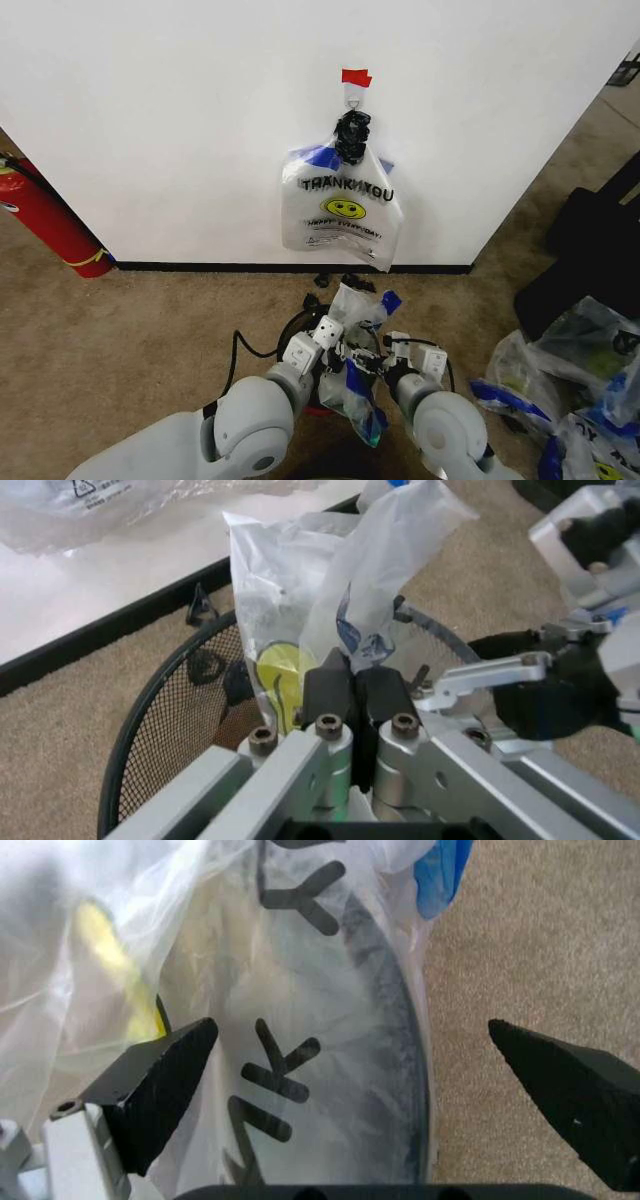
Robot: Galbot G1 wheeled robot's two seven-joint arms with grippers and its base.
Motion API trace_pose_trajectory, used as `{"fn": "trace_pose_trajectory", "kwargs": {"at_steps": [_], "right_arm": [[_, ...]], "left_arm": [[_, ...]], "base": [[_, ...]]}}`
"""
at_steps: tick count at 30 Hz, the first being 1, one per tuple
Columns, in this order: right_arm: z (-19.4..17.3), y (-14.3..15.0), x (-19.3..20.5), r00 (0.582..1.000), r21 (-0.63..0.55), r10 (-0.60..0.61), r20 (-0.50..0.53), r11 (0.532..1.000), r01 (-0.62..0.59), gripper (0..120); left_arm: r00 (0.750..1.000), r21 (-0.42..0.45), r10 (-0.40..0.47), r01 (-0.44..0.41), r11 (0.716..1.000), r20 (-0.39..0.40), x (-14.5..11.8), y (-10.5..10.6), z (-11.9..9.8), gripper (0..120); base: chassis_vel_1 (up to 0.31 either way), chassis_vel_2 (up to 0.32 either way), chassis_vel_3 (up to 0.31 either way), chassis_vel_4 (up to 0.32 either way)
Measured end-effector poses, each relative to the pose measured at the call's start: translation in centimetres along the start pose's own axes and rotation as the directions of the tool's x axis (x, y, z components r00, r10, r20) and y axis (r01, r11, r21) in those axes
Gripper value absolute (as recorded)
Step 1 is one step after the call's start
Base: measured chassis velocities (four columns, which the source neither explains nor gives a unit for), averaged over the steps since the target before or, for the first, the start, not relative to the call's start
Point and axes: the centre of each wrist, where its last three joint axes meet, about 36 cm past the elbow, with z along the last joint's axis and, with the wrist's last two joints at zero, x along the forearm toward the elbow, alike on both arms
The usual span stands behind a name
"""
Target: Pick up the garbage bag from the wall and place it over the trash bin.
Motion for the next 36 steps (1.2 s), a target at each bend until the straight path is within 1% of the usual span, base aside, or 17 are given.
{"fn": "trace_pose_trajectory", "kwargs": {"at_steps": [4, 8, 9, 13, 18, 20, 21, 22, 24, 26, 27, 29, 32, 33, 34, 35, 36], "right_arm": [[-0.6, 1.1, -1.3, 0.998, -0.029, -0.005, -0.057, 1.0, 0.003, 100], [-0.9, 1.8, -2.2, 0.996, -0.044, -0.023, -0.085, 0.999, 0.019, 97], [-1.1, 2.1, -2.5, 0.994, -0.045, -0.027, -0.101, 0.999, 0.023, 94], [-1.6, 3.4, -4.3, 0.983, -0.07, -0.018, -0.185, 0.998, 0.005, 90], [-2.4, 4.1, -5.3, 0.973, -0.1, -0.009, -0.231, 0.995, -0.015, 89], [-2.8, 4.2, -5.7, 0.969, -0.109, -0.006, -0.246, 0.994, -0.021, 83], [-3.1, 4.3, -5.9, 0.966, -0.118, -0.003, -0.26, 0.993, -0.028, 78], [-3.1, 4.3, -5.9, 0.966, -0.118, -0.003, -0.26, 0.993, -0.028, 78], [-3.9, 4.7, -6.2, 0.952, -0.135, 0.013, -0.305, 0.989, -0.057, 70], [-4.3, 4.8, -6.2, 0.946, -0.146, 0.026, -0.324, 0.986, -0.077, 62], [-4.6, 4.7, -6.2, 0.943, -0.155, 0.033, -0.33, 0.984, -0.088, 56], [-4.7, 4.7, -6.2, 0.942, -0.16, 0.034, -0.333, 0.983, -0.092, 55], [-4.9, 4.5, -6.2, 0.936, -0.187, 0.031, -0.35, 0.977, -0.102, 40], [-5.0, 4.5, -6.2, 0.935, -0.191, 0.031, -0.354, 0.976, -0.104, 38], [-5.2, 4.4, -6.2, 0.932, -0.2, 0.031, -0.362, 0.974, -0.11, 32], [-5.2, 4.4, -6.3, 0.93, -0.202, 0.032, -0.365, 0.973, -0.113, 29], [-5.2, 4.4, -6.3, 0.93, -0.202, 0.032, -0.365, 0.973, -0.113, 29]], "left_arm": [[1.0, 0.005, -0.015, 0.015, 1.0, -0.009, 0.3, 0.6, 0.4, 0], [1.0, 0.011, -0.021, 0.022, 1.0, -0.016, 0.6, 0.8, 0.7, 0], [1.0, 0.014, -0.024, 0.024, 1.0, -0.018, 0.8, 0.9, 0.8, 0], [0.999, 0.035, -0.029, 0.03, 0.999, -0.021, 1.3, 1.1, 1.3, 0], [0.999, 0.044, -0.033, 0.034, 0.998, -0.026, 1.9, 1.2, 1.9, 0], [0.999, 0.044, -0.035, 0.036, 0.998, -0.022, 1.9, 1.2, 1.9, 0], [0.999, 0.045, -0.036, 0.036, 0.998, -0.019, 1.9, 1.2, 1.8, 0], [0.999, 0.045, -0.036, 0.036, 0.998, -0.019, 1.9, 1.2, 1.8, 0], [0.999, 0.045, -0.037, 0.037, 0.998, -0.014, 1.9, 1.2, 1.7, 0], [0.999, 0.044, -0.037, 0.038, 0.998, -0.013, 2.0, 1.2, 1.7, 0], [0.999, 0.044, -0.038, 0.039, 0.998, -0.013, 2.0, 1.3, 1.7, 0], [0.999, 0.044, -0.038, 0.039, 0.998, -0.014, 2.0, 1.3, 1.7, 0], [0.999, 0.045, -0.041, 0.042, 0.998, -0.012, 2.1, 1.3, 1.8, 0], [0.999, 0.045, -0.042, 0.043, 0.998, -0.012, 2.1, 1.4, 1.8, 0], [0.999, 0.046, -0.045, 0.045, 0.998, -0.013, 2.0, 1.4, 1.9, 0], [0.999, 0.046, -0.046, 0.046, 0.998, -0.013, 2.0, 1.5, 1.9, 0], [0.999, 0.046, -0.046, 0.046, 0.998, -0.013, 2.0, 1.5, 1.9, 0]], "base": [[0.0, 0.0, 0.0, 0.0], [0.0, 0.0, 0.0, 0.0], [0.0, 0.0, 0.0, 0.0], [0.0, 0.0, 0.0, 0.0], [0.0, 0.0, 0.0, 0.0], [0.0, 0.0, 0.0, 0.0], [0.0, 0.0, 0.0, 0.0], [0.0, 0.0, 0.0, 0.0], [0.0, 0.0, 0.0, 0.0], [0.0, 0.0, 0.0, 0.0], [0.0, 0.0, 0.0, 0.0], [0.0, 0.0, 0.0, 0.0], [0.0, 0.0, 0.0, 0.0], [0.0, 0.0, 0.0, 0.0], [0.0, 0.0, 0.0, 0.0], [0.0, 0.0, 0.0, 0.0], [0.0, 0.0, 0.0, 0.0]]}}
